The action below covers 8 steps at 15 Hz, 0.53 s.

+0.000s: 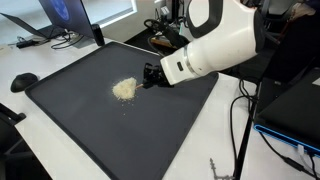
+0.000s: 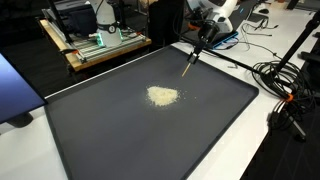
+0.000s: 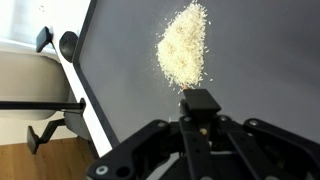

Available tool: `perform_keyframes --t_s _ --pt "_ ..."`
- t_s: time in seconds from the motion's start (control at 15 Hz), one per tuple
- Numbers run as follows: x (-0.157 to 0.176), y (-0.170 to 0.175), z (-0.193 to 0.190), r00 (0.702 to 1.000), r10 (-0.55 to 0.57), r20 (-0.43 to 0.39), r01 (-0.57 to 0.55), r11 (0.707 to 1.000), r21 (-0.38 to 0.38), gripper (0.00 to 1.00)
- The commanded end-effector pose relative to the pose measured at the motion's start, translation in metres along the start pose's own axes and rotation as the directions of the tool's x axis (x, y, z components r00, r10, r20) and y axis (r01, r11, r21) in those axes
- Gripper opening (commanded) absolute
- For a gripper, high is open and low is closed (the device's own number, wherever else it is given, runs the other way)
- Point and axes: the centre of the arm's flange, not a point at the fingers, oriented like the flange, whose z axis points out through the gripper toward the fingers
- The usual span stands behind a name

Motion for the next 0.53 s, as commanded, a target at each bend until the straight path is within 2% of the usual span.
perform_keyframes --t_s 0.0,0.27,0.47 --pt "0.041 -0.011 0.009 0.995 -0.089 0.044 0.092 0.993 -0.069 0.03" --pt "0.059 -0.024 0.022 0.986 -0.153 0.065 0.157 0.985 -0.068 0.03" --pt "0.068 -0.021 0.029 0.983 -0.174 0.055 0.176 0.984 -0.031 0.03"
